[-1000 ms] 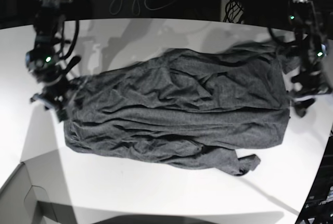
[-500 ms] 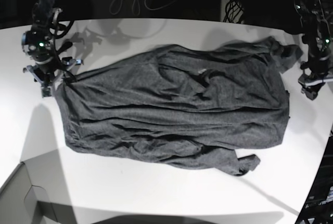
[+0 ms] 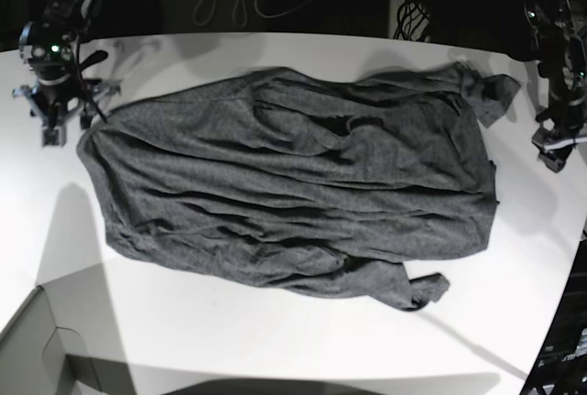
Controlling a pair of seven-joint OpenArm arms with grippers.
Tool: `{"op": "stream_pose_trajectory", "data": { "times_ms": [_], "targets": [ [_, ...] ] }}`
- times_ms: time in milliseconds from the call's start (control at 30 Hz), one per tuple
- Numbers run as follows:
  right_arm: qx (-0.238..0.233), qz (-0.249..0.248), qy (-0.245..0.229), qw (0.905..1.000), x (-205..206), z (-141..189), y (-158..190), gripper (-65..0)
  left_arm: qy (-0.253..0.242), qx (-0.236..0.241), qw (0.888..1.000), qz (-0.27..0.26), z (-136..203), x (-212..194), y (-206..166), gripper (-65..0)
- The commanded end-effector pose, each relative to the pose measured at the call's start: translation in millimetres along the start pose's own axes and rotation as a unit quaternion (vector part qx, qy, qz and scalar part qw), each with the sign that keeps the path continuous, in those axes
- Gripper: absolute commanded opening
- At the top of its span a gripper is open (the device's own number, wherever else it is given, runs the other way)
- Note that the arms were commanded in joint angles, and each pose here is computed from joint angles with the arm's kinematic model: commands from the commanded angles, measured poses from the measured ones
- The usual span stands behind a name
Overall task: Layout the t-shirt on the table in an organized manner, then fold the t-shirt properly
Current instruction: 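Release the shirt with both grippers and lift them away, then lower the left gripper onto the shirt hem and grasp it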
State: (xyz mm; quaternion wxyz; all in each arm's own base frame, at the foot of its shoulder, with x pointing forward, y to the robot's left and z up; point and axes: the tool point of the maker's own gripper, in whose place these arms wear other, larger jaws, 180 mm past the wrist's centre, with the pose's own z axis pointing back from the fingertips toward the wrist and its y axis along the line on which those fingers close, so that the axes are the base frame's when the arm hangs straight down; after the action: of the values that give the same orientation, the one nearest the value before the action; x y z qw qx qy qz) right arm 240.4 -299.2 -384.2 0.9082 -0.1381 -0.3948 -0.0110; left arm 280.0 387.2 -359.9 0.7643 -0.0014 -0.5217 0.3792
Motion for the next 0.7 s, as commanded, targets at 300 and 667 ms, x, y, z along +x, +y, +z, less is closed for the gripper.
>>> {"op": "stream_pose_trajectory", "data": {
  "times_ms": [300, 667],
  "targets": [
    [0.049, 0.027, -0.077, 0.9955, 50, 19, 50, -36.2, 0.017, -0.114, 0.993, -0.002, -64, 9, -140, -34.1],
    [0.046, 0.029, -0.064, 0.9964, 41, 18, 47, -36.3, 0.143, -0.05, 0.986, -0.074, -138, -43, -170, -65.0]
  ]
}}
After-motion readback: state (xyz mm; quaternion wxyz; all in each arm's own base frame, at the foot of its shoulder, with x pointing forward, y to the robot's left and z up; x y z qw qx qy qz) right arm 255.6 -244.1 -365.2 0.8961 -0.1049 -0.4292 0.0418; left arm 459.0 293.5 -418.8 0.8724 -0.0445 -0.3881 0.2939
